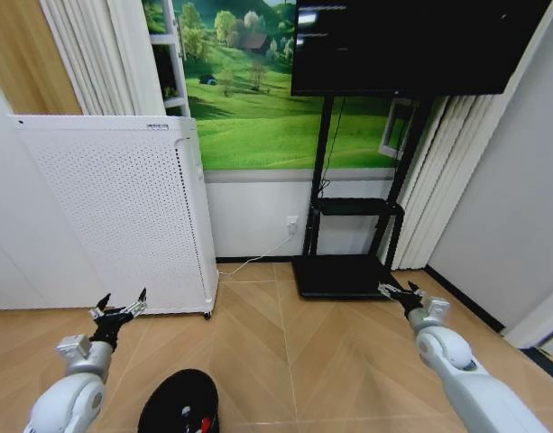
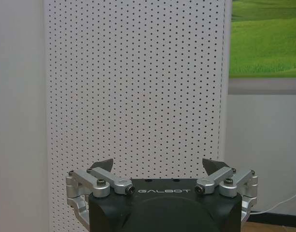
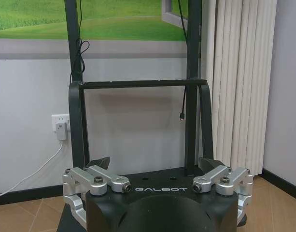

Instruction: Pick up the trash bin and place the garbage on the floor into it.

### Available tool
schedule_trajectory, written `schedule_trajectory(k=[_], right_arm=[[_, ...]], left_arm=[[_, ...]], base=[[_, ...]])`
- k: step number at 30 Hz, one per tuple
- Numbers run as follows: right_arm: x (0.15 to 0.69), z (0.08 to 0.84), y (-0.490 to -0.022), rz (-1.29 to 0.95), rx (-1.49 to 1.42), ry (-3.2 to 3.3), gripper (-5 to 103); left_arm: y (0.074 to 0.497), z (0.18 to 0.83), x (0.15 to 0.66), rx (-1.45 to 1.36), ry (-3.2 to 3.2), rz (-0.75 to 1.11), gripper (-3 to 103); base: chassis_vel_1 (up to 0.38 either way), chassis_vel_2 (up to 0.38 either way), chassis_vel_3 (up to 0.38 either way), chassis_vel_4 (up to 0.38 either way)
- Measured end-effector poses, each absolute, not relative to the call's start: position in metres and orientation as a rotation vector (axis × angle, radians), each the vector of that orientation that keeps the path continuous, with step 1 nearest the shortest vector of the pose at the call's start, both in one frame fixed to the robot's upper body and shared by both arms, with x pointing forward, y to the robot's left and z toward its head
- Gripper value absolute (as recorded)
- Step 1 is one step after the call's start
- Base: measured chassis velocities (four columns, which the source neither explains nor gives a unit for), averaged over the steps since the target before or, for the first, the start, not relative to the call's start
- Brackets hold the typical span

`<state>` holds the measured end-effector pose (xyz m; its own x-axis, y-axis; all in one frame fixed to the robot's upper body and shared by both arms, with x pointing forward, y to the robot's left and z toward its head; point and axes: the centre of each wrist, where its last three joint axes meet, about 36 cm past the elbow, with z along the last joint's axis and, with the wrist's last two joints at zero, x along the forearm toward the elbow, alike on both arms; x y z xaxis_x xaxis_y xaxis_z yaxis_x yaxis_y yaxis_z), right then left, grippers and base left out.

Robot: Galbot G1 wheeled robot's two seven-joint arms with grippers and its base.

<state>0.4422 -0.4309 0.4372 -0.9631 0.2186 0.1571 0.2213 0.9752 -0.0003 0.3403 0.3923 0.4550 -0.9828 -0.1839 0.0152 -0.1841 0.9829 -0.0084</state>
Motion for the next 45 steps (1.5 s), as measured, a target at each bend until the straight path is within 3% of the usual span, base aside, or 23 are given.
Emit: schedule_trajectory(k=[45], right_arm=[[0.4422,0.4372,-0.4309,-0.026,-0.332,-2.966,100]], left_arm=[[0.3922,0.4551,0.3400,0.288,-3.114,0.013,100]], base=[[0.000,0.000,0.000,0.000]])
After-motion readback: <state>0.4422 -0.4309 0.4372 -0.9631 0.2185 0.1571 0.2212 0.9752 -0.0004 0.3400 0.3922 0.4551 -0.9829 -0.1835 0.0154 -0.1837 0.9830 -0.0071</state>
